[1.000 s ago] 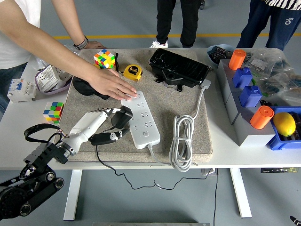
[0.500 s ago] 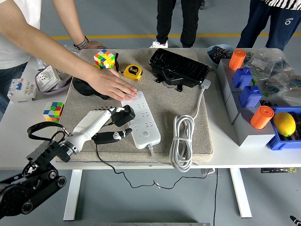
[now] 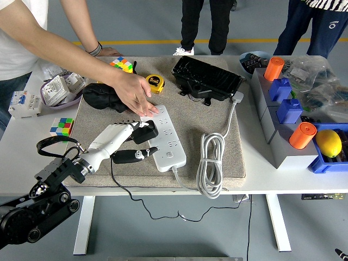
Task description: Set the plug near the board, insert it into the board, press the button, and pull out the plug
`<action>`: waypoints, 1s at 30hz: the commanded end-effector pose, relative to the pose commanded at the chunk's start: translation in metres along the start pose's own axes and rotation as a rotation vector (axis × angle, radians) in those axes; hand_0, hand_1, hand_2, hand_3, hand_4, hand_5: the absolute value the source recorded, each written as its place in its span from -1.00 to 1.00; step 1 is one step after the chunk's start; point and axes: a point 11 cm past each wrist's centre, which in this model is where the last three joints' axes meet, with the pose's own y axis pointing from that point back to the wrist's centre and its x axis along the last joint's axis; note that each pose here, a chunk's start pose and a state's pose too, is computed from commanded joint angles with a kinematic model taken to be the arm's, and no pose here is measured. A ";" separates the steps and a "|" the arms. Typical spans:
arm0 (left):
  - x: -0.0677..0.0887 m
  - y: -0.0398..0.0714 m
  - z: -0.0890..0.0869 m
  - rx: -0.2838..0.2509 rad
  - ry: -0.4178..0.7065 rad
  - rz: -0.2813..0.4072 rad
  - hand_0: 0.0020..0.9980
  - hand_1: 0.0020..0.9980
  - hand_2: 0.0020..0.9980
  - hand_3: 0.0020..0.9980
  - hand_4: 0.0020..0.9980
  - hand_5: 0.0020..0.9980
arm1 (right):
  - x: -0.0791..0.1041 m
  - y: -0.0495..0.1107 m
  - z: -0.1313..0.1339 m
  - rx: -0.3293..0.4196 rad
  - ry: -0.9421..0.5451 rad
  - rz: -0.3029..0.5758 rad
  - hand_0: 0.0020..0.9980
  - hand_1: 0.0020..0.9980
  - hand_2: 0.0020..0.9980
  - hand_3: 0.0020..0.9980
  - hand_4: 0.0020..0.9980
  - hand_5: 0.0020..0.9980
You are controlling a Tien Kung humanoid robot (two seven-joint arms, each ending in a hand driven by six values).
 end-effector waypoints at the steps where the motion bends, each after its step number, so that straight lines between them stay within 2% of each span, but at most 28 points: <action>1: 0.000 -0.001 0.001 -0.003 0.000 -0.001 0.57 0.65 0.65 0.57 0.67 0.66 | 0.000 0.000 0.000 0.000 0.000 0.000 0.21 0.23 0.21 0.10 0.91 -0.23; 30: 0.003 -0.007 0.012 -0.037 0.008 0.004 0.57 0.63 0.63 0.55 0.70 0.68 | 0.001 0.001 0.002 -0.003 0.003 -0.001 0.21 0.23 0.20 0.10 0.91 -0.24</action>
